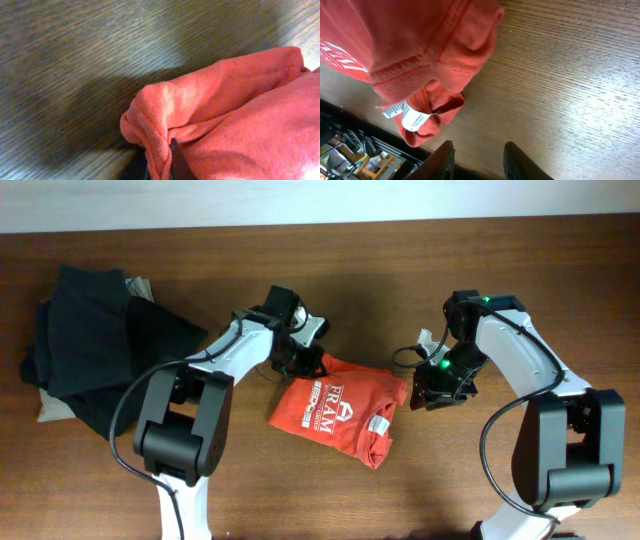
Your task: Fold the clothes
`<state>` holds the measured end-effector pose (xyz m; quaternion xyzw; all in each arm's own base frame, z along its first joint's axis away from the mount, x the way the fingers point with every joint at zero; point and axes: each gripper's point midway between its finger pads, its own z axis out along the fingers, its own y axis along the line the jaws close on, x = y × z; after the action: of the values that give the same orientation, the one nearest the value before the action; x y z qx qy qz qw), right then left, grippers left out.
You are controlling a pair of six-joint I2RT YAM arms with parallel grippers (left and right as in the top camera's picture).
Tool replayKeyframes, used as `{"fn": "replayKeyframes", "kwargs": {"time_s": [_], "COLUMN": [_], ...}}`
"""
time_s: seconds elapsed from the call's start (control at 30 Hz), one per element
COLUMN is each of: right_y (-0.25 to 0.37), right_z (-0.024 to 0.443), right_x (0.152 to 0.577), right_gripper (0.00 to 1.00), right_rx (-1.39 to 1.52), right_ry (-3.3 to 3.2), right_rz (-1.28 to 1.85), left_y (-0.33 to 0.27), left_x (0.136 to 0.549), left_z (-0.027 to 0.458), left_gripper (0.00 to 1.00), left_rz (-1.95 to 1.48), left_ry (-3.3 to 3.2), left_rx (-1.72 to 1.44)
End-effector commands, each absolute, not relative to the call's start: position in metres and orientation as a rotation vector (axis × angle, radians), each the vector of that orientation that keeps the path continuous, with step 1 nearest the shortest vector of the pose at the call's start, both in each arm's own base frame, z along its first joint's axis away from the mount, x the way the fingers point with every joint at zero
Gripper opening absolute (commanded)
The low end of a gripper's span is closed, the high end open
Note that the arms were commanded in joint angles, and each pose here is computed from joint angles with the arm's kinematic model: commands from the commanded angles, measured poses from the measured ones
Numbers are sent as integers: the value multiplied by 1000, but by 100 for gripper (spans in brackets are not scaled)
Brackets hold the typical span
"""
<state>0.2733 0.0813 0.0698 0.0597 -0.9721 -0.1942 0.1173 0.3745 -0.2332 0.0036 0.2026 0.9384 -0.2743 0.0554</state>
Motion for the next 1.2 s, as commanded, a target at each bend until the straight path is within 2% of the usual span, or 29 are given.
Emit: {"fn": "replayKeyframes", "kwargs": {"time_s": [0.0, 0.03, 0.13, 0.23, 0.3, 0.4, 0.53, 0.7, 0.77, 0.8, 0.83, 0.87, 0.9, 1.07, 1.17], "right_y": [83, 81, 81, 81, 81, 81, 81, 81, 81, 81, 81, 81, 81, 81, 81], "right_z": [75, 74, 74, 74, 74, 74, 74, 74, 75, 75, 75, 75, 75, 75, 75], "right_x": [274, 274, 274, 274, 274, 274, 274, 274, 272, 271, 271, 271, 271, 272, 273], "right_gripper": [37, 36, 36, 36, 36, 36, 36, 36, 36, 36, 36, 36, 36, 36, 36], "right_rx": [194, 195, 195, 195, 195, 195, 195, 194, 192, 191, 191, 191, 190, 191, 193], "right_ry": [-2861, -2863, -2862, -2862, -2862, -2862, -2862, -2861, -2855, -2851, -2851, -2851, -2850, -2851, -2857], "right_rz": [-586, -575, -575, -575, -575, -575, -575, -575, -574, -573, -574, -574, -573, -573, -575], "left_y": [-171, -151, -73, 11, 71, 149, 194, 261, 271, 275, 277, 278, 279, 283, 243], "left_x": [408, 420, 450, 466, 470, 453, 425, 404, 402, 402, 403, 403, 403, 399, 422], "left_z": [16, 35, 132, 201, 238, 276, 315, 325, 315, 308, 301, 299, 299, 298, 288], "left_gripper": [1, 1, 1, 1, 1, 1, 1, 4, 16, 31, 57, 94, 99, 99, 99], "left_rz": [-514, -413, -78, 218, 298, 364, 392, 438, 406, 406, 405, 405, 410, 392, 137], "left_ry": [2907, 2898, 2763, 2584, 2471, 2375, 2257, 2162, 2179, 2194, 2207, 2211, 2210, 2211, 2244], "left_rx": [499, 438, 247, 19, -153, -371, -495, -643, -664, -677, -682, -686, -688, -699, -572]}}
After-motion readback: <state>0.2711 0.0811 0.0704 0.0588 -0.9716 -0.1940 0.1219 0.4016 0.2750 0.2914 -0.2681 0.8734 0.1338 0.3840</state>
